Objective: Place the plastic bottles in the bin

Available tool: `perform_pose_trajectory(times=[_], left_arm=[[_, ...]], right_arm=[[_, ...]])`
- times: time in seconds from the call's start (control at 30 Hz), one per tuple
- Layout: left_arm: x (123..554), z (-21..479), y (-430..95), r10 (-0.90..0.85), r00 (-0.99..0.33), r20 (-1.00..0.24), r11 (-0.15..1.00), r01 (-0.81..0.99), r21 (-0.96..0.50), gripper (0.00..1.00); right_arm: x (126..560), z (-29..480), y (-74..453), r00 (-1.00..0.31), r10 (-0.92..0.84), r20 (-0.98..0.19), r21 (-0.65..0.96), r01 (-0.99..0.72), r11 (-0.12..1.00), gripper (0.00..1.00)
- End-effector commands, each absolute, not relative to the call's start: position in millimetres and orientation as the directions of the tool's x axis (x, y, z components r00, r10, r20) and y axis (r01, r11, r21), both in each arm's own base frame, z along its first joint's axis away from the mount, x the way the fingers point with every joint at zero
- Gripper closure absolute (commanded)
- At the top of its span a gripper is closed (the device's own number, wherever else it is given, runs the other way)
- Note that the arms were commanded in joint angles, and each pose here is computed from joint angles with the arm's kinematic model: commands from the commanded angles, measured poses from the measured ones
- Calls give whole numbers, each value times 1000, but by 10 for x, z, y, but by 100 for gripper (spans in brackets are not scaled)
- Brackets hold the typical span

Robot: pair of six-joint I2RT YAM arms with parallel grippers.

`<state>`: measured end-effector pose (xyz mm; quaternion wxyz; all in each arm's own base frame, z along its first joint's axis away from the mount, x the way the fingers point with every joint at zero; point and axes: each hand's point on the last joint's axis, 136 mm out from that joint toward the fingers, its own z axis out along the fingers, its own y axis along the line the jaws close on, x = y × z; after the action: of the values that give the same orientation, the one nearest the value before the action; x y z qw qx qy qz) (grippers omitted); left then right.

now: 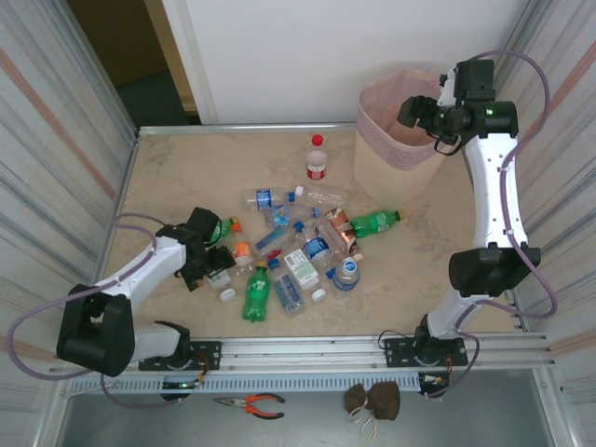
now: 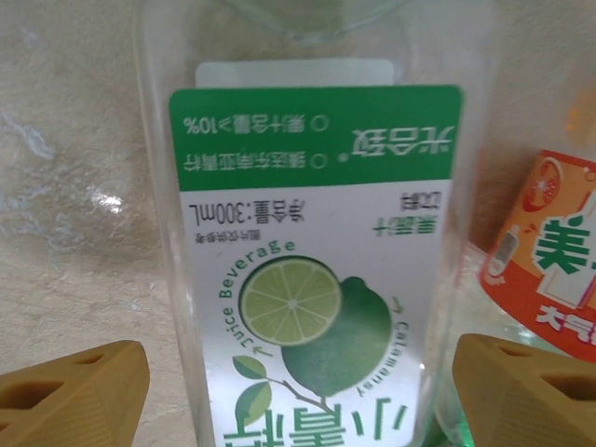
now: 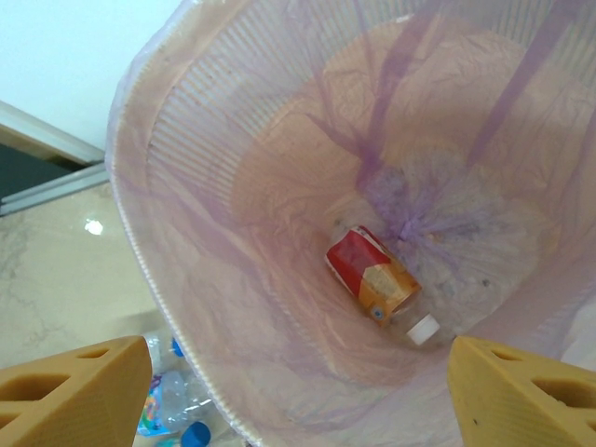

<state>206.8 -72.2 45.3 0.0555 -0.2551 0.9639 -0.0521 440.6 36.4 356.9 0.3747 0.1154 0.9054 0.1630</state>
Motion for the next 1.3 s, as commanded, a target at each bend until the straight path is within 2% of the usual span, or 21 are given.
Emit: perform_pose_trajectory(times=[0.0,0.5,0.83,1.03,1.13,1.27], left_arm=[[1958,343,-682,-517,-854,-56,855,-512,-86,17],[1720,259,-672,-504,-864,-23,863,-502,-62,27],[1761,601,-671,-486,-869,-92,873,-477,-108,33],[2002,1202,-881,-412,-877,-248,889,-326,-323,35],[2179,1639,-1125,-329,-863,-384,874,-124,-470,37],[2314,2254,-1404,-260,-772,-580,802,162,-575,39]], right_arm=[[4301,3705,411,-675,302,-673,373,43,927,18],[4246,3695,439,-681,290,-672,362,40,931,19],[4121,3815,523,-668,274,-692,359,11,933,20],[3934,3924,704,-664,260,-701,396,-59,916,20],[3824,4035,891,-651,246,-718,440,-150,885,19],[3633,4186,1191,-617,227,-754,495,-306,813,18]])
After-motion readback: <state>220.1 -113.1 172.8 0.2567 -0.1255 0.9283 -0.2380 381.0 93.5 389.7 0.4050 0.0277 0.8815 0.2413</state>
